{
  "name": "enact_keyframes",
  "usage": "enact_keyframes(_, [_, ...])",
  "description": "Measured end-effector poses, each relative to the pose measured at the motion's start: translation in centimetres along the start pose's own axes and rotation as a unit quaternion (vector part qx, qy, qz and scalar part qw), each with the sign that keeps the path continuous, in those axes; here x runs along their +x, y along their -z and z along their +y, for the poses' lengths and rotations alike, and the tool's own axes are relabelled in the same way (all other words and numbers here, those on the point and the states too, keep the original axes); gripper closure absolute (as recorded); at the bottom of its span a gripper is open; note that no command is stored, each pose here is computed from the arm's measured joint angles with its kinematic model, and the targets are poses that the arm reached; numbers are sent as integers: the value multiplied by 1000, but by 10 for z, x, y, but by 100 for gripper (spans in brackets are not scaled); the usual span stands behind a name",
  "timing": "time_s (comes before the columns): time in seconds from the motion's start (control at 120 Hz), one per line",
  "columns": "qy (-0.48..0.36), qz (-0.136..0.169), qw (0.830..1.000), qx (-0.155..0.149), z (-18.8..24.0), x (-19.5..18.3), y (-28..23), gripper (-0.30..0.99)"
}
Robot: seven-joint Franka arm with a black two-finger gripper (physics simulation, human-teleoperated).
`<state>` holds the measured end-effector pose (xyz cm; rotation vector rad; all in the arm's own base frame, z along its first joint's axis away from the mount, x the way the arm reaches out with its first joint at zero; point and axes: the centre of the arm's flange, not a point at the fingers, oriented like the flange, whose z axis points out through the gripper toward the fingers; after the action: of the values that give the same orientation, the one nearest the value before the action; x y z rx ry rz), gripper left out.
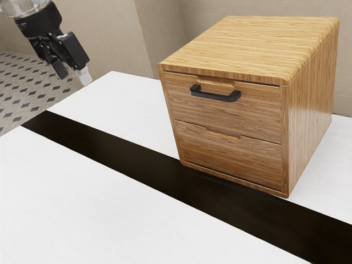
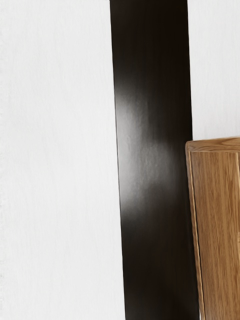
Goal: Pull the drawer handle with one arm to open the drawer
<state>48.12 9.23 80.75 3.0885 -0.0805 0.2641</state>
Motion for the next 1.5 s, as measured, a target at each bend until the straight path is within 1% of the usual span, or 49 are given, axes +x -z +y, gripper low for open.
enact_keyframes(0.167, [-1,-30,1000,2,3,1,-11,0])
enact_keyframes(0.217, [-1,-43,999,9,4,2,-16,0])
enact_keyframes(0.267, [-6,-52,999,13,9,1,-17,0])
enact_keyframes(0.333, [-16,-71,997,14,21,1,-22,0])
enact_keyframes(0.367, [-30,-77,996,19,27,4,-27,0])
enact_keyframes(0.408, [-63,-84,994,28,33,15,-48,0])
enact_keyframes(0.475, [-143,-74,986,43,47,36,-79,0])
enact_keyframes(0.525, [-209,-57,974,69,65,49,-90,0])
enact_keyframes(0.567, [-266,-42,959,87,85,59,-95,0])
enact_keyframes(0.65, [-377,-11,919,115,131,75,-105,0])
enact_keyframes(0.725, [-454,16,881,134,164,84,-109,1])
enact_keyframes(0.783, [-496,33,855,145,177,88,-108,7])
enact_keyframes(0.85, [-527,43,834,157,176,94,-110,13])
enact_keyframes(0.9, [-541,46,823,164,166,100,-114,18])
enact_keyframes(0.983, [-557,49,810,176,146,108,-117,26])
enact_keyframes(1.042, [-571,56,798,184,140,113,-117,30])
enact_keyframes(1.092, [-586,65,786,185,144,116,-118,33])
enact_keyframes(1.192, [-620,80,760,179,164,122,-124,37])
enact_keyframes(1.242, [-632,85,750,174,170,125,-128,38])
enact_keyframes(1.35, [-649,91,736,171,170,127,-131,39])
enact_keyframes(1.5, [-664,97,725,157,170,131,-140,41])
